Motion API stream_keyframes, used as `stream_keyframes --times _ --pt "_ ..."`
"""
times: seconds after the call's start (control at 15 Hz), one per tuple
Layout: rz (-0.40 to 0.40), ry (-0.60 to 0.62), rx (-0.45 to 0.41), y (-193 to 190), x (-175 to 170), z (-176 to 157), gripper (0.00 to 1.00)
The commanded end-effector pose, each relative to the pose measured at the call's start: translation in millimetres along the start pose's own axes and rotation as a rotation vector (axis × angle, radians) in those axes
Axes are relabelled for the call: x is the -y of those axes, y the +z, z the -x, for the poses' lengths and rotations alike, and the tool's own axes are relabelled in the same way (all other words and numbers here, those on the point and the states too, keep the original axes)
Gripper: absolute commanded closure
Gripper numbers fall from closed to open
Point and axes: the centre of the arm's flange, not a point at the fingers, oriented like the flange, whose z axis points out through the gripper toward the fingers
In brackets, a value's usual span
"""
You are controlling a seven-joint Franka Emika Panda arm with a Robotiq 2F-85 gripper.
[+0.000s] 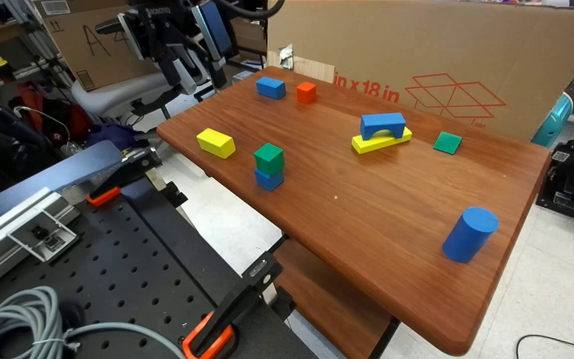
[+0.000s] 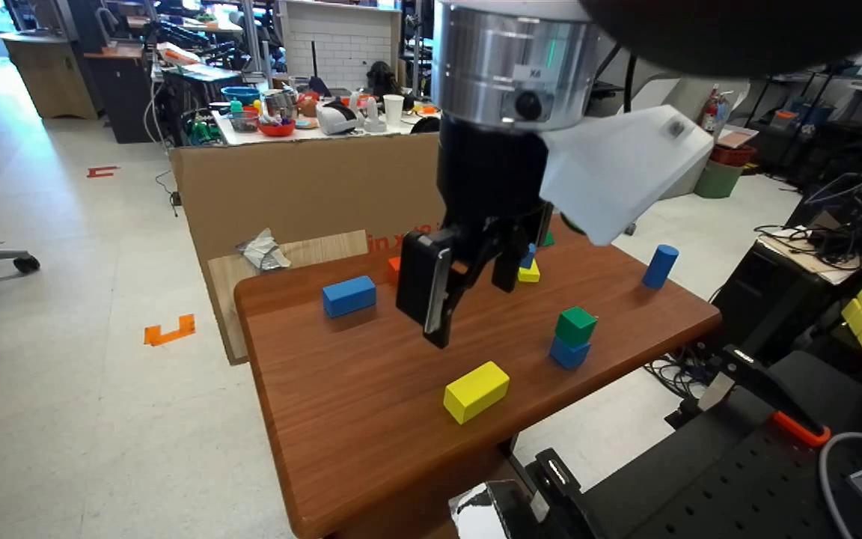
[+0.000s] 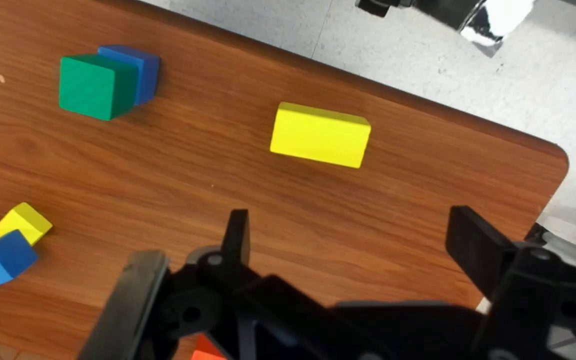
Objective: Pick the yellow block and place it on the orange block
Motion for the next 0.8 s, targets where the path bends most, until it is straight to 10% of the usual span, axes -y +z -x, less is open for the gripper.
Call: stream_keyframes --times 0.0,0.73 --pt "0.026 0.03 -0.073 19 -2 -3 0.0" --pt "-0.084 0.108 0.061 61 -4 12 0.0"
